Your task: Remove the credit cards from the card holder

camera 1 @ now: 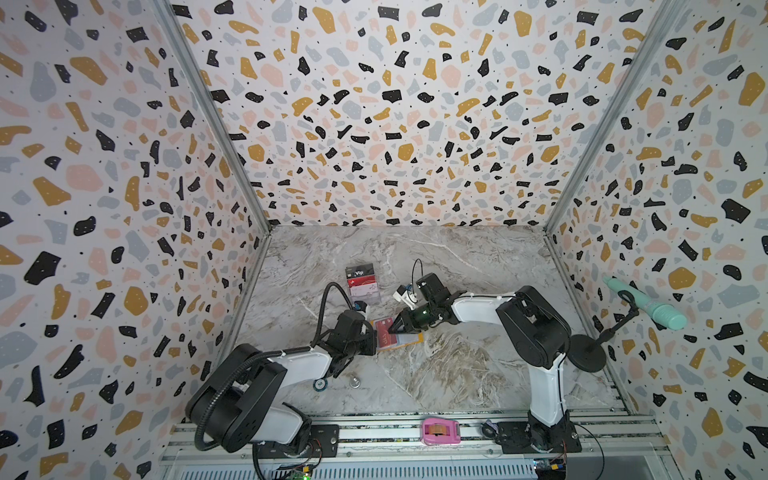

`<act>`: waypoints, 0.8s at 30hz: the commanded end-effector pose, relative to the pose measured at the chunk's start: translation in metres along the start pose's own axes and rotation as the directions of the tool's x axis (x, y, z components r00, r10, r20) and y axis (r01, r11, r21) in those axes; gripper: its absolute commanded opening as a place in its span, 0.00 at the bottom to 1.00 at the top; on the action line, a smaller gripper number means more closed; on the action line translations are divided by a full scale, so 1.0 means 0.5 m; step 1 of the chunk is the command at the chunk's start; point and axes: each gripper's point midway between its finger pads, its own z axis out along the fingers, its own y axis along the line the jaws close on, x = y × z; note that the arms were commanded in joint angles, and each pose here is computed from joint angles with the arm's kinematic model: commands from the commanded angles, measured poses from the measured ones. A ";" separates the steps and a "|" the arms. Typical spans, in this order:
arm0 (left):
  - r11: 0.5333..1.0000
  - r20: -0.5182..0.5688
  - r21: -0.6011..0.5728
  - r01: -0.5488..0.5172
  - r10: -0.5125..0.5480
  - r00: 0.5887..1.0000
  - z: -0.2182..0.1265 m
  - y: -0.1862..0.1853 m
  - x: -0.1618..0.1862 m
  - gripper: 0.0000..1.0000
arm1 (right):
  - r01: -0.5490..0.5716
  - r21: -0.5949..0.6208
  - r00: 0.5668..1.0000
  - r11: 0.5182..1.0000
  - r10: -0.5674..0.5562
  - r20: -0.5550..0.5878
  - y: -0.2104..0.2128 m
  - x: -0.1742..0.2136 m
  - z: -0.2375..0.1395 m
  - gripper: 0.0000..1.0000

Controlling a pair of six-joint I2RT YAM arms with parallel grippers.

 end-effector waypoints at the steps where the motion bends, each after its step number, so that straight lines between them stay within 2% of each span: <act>1: 1.000 -0.108 -0.024 0.012 -0.014 0.994 0.008 0.018 0.063 0.00 | 0.054 -0.039 0.998 0.998 -0.053 0.014 0.041 -0.008 -0.027 0.27; 7: 1.000 -0.113 -0.024 0.011 -0.013 0.993 0.010 0.018 0.064 0.00 | 0.059 -0.042 0.998 0.997 -0.059 0.008 0.041 -0.008 -0.028 0.26; 11: 1.000 -0.110 -0.023 0.009 -0.011 0.994 0.010 0.017 0.061 0.00 | 0.063 -0.039 0.998 0.997 -0.063 0.006 0.037 -0.009 -0.031 0.22; 14: 1.000 -0.110 -0.022 0.008 -0.011 0.994 0.010 0.017 0.061 0.00 | 0.063 -0.068 0.998 0.996 -0.063 0.001 0.045 -0.009 -0.030 0.19; 18: 1.000 -0.108 -0.019 0.010 -0.012 0.994 0.010 0.015 0.059 0.00 | 0.061 -0.134 0.998 0.989 -0.064 -0.014 0.063 -0.005 -0.016 0.18; 24: 1.000 -0.108 -0.013 0.010 -0.012 0.994 0.010 0.012 0.056 0.00 | 0.054 -0.163 0.997 0.985 -0.061 -0.041 0.074 0.002 0.017 0.18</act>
